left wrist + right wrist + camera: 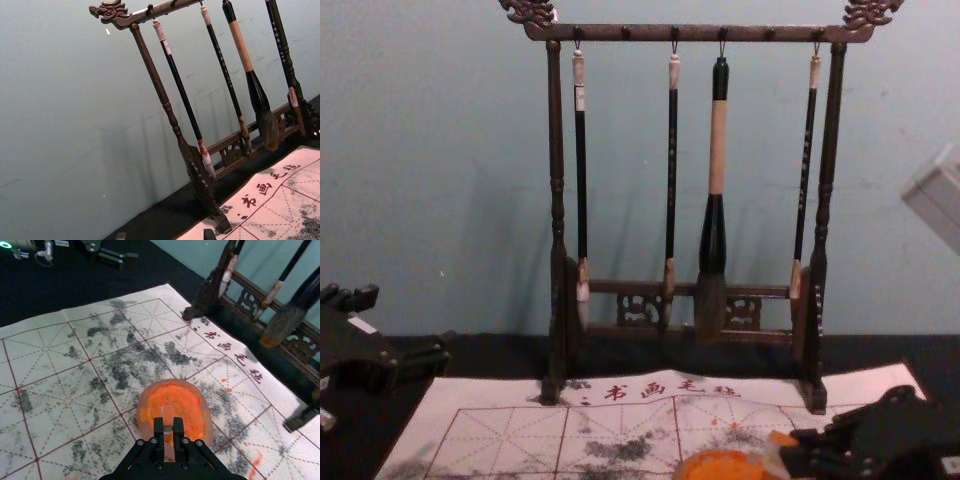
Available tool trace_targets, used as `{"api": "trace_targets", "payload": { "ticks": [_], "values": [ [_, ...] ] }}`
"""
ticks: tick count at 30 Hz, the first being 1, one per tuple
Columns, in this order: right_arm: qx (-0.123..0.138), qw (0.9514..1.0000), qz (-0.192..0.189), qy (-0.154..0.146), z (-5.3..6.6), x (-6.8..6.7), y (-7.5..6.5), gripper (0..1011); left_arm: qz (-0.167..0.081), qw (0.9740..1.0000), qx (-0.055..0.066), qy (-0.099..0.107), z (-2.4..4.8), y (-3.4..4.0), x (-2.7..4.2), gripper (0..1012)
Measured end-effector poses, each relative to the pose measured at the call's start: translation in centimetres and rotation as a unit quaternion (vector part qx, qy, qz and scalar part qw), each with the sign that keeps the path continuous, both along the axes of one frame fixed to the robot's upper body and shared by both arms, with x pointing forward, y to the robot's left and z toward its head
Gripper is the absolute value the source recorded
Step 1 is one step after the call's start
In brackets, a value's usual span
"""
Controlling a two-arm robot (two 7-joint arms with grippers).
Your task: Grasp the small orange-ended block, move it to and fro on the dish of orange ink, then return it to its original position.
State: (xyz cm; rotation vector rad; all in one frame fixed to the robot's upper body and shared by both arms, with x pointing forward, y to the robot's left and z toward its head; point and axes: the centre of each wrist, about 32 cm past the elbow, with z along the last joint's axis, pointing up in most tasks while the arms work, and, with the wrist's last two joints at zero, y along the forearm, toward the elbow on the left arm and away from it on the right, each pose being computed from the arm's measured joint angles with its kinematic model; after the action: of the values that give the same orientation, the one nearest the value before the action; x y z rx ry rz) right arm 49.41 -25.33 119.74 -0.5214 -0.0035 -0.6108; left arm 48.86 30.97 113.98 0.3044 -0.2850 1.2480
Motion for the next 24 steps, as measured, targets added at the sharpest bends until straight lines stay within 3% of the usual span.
{"api": "trace_targets", "payload": {
  "ticks": [24],
  "values": [
    [-0.003,0.9999,0.012,-0.007,-0.1,1.8,2.0,57,0.0,1.0,0.0,0.0,0.0,0.0,0.0,1001]
  ]
}}
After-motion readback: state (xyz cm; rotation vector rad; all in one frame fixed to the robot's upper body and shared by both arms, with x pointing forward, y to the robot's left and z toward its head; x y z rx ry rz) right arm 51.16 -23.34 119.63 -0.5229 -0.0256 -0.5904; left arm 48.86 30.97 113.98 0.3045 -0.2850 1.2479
